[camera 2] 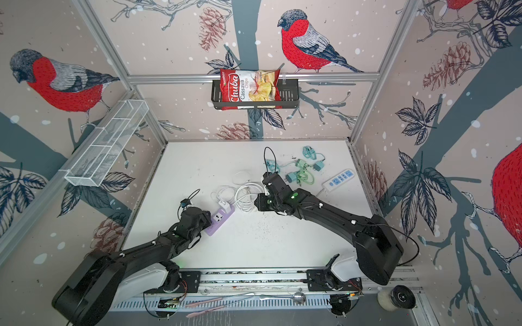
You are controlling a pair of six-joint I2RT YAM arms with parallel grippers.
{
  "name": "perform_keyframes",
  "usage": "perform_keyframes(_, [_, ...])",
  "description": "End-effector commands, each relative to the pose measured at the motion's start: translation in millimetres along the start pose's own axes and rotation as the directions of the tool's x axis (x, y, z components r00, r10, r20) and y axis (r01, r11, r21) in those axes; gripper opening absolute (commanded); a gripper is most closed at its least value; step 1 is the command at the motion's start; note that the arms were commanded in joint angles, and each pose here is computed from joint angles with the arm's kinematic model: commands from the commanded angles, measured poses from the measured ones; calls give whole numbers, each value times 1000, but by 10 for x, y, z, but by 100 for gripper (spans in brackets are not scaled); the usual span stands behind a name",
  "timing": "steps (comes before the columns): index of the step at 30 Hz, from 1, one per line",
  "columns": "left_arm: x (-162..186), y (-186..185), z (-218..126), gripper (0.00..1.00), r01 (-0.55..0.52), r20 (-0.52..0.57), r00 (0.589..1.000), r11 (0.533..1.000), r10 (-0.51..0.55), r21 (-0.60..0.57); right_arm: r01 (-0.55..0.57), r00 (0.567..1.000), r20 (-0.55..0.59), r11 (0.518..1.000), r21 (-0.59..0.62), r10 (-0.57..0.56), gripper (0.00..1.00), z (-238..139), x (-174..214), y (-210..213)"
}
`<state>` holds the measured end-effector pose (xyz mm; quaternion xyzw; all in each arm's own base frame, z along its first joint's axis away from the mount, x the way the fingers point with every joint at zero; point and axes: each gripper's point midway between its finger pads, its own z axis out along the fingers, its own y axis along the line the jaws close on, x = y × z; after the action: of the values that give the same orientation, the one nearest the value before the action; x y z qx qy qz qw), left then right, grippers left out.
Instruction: Insert the plug
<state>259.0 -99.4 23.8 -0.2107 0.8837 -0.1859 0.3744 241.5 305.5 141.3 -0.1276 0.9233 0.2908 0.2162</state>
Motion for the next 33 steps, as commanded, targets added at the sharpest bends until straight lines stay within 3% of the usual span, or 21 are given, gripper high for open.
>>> perform_keyframes(1, [127,-307,-32,34,17,-45,999,994,-12,109,36,999,11,999,-8,-36,1,-9,-72,-1])
perform_keyframes(11, [453,-947,-158,32,-12,-112,993,958,46,286,15,1000,4,999,49,-16,1,-1,-102,-251])
perform_keyframes(22, [825,-1557,-46,29,-63,-168,975,899,149,433,-11,1000,-17,995,96,13,1,-40,110,-227])
perform_keyframes(28, [867,-1718,-67,29,-86,-160,970,877,181,472,-20,1000,-17,987,158,23,1,-5,204,-209])
perform_keyframes(33, [797,-1687,-127,36,-115,-141,970,883,198,454,-25,999,-16,975,222,29,1,1,273,-199])
